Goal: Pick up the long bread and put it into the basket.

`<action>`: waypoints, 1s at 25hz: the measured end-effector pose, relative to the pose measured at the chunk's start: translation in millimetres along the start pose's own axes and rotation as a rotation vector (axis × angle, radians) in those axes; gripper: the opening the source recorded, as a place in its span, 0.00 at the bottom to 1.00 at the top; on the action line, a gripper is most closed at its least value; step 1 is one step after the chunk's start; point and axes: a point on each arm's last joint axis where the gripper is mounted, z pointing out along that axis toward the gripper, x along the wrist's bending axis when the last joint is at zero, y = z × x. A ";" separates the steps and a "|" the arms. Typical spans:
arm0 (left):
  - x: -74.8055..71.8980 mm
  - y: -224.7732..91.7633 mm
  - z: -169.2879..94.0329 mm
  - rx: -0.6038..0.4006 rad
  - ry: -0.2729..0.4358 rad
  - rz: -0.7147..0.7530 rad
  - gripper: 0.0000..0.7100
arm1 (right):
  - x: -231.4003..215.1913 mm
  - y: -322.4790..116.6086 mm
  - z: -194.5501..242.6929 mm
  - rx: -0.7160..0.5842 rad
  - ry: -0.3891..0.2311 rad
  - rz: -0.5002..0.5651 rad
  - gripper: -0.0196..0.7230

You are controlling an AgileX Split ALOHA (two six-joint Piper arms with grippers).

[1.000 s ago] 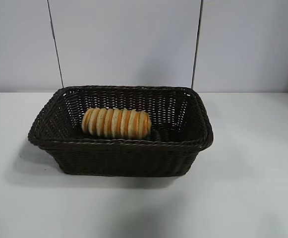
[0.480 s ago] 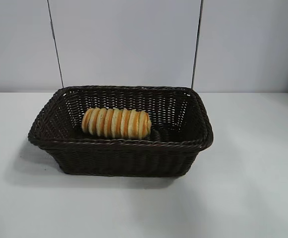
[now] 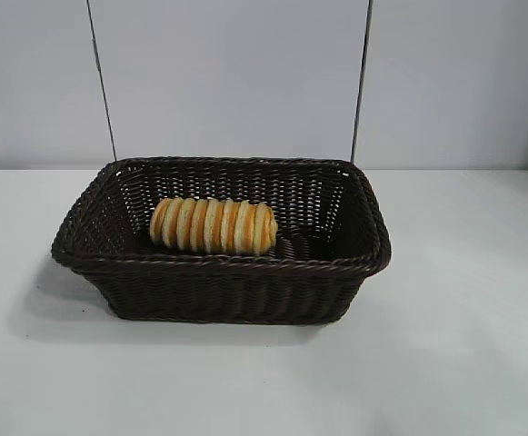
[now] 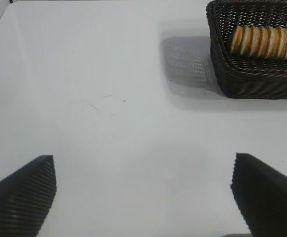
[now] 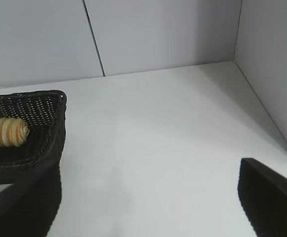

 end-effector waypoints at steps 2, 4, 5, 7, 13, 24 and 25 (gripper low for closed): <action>0.0 0.0 0.0 0.000 0.000 0.000 0.98 | -0.5 -0.9 0.3 0.009 -0.005 -0.015 0.96; 0.0 0.0 0.0 0.000 0.000 0.000 0.98 | -0.3 -3.2 3.6 0.023 -0.005 -0.019 0.96; 0.0 0.0 0.0 0.000 0.000 0.000 0.98 | -0.2 -5.9 7.3 0.039 -0.004 -0.019 0.96; 0.0 0.0 0.0 0.000 0.000 0.000 0.98 | 0.2 -11.4 14.4 0.070 -0.001 -0.019 0.96; 0.0 0.0 0.0 0.000 0.000 0.000 0.98 | 0.5 -11.6 16.2 0.064 0.002 -0.018 0.96; 0.0 0.0 0.0 0.000 0.000 0.000 0.98 | 1.8 -10.4 17.5 0.046 0.015 -0.010 0.96; 0.0 0.0 0.0 0.000 0.000 0.000 0.98 | 1.8 -10.4 17.5 0.046 0.015 -0.010 0.96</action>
